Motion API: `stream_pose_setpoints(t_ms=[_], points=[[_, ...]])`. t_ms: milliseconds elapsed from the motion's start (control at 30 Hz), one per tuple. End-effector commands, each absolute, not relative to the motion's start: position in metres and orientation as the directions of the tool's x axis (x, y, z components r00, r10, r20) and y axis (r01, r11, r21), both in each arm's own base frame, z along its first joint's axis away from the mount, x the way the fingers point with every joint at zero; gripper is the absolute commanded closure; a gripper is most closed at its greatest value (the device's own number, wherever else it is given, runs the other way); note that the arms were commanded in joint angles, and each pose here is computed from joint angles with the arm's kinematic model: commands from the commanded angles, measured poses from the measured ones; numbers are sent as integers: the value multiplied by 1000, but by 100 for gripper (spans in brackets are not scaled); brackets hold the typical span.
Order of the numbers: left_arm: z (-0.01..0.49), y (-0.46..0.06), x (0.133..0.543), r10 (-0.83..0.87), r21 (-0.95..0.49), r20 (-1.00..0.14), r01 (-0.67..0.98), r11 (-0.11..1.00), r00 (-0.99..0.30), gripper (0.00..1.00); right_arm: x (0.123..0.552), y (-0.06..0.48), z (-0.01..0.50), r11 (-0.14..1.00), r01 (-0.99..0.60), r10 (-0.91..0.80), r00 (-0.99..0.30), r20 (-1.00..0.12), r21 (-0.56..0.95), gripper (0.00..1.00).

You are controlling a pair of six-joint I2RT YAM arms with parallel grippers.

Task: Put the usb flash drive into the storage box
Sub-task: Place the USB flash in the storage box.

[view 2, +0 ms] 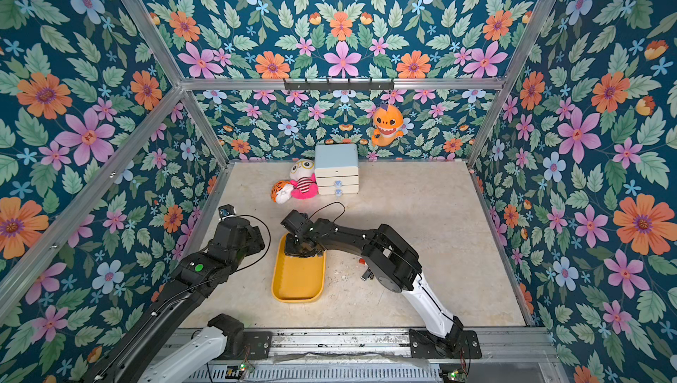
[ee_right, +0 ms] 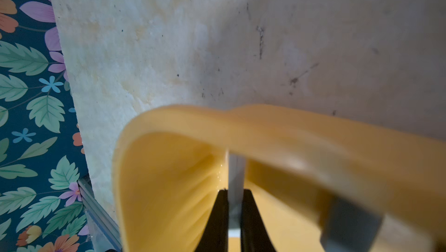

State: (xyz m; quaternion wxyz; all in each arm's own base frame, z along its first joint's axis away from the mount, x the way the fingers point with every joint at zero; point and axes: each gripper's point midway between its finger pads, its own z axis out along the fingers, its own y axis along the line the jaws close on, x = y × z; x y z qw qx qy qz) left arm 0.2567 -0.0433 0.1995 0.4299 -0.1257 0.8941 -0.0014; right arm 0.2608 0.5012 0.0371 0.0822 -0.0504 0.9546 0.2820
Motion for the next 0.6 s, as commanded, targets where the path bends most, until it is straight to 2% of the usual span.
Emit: stream_pose_setpoints(t_ms=[0,233,433,567], points=[[201,-45,257,-220,-112,-771,-214,970,-598,27,263,508,35,825,-150,-51,-980,-193,545,96],[199,-46,258,-214,-109,-766,-206,972,-606,27,261,508,24,833,-146,-60,-983,-175,534,90],[198,-47,258,-212,-110,-765,-200,974,-609,26,260,500,21,845,-144,-60,-983,-175,514,75],[197,-48,259,-211,-111,-762,-198,974,-612,26,260,495,21,853,-141,-61,-983,-172,502,70]])
